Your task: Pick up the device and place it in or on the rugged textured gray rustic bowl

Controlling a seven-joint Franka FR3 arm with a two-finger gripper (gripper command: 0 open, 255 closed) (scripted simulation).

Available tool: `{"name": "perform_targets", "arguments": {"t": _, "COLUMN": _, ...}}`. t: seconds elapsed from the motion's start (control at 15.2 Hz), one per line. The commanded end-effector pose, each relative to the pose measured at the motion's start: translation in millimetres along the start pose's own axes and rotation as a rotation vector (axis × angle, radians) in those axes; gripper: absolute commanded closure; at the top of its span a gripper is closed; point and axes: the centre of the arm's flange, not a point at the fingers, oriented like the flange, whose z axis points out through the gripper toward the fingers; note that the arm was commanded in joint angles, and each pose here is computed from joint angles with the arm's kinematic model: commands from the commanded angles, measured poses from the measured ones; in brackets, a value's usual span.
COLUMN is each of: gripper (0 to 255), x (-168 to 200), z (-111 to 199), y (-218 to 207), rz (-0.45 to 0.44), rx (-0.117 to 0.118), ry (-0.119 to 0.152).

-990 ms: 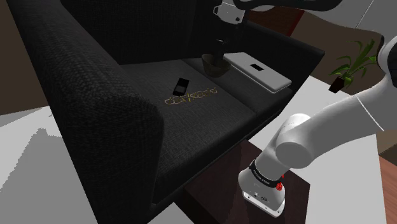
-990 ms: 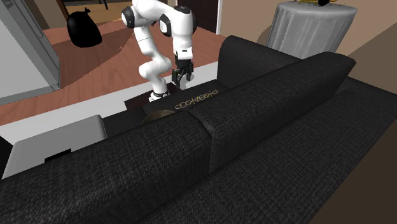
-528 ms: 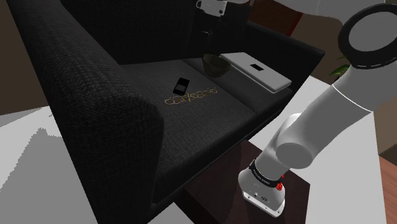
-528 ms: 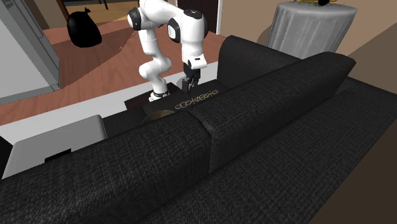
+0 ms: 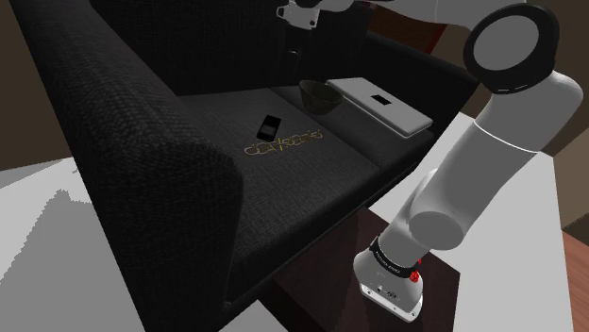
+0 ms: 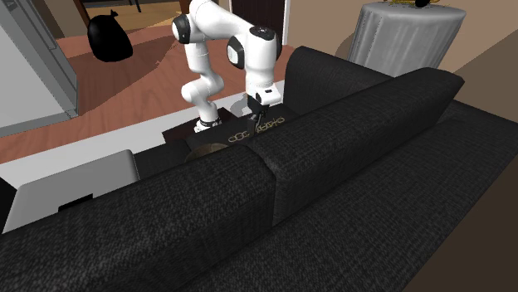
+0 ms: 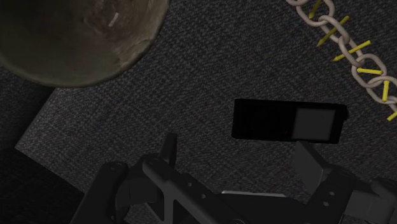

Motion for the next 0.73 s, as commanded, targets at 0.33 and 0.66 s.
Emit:
{"name": "perform_targets", "arguments": {"t": 0.33, "gripper": 0, "x": -0.9, "z": 19.2, "y": -0.5, "rz": -0.001, "rx": 0.0, "ry": 0.001}}
{"name": "perform_targets", "arguments": {"t": 0.66, "gripper": 255, "x": -0.9, "z": 19.1, "y": -0.6, "rz": -0.001, "rx": 0.0, "ry": 0.0}}
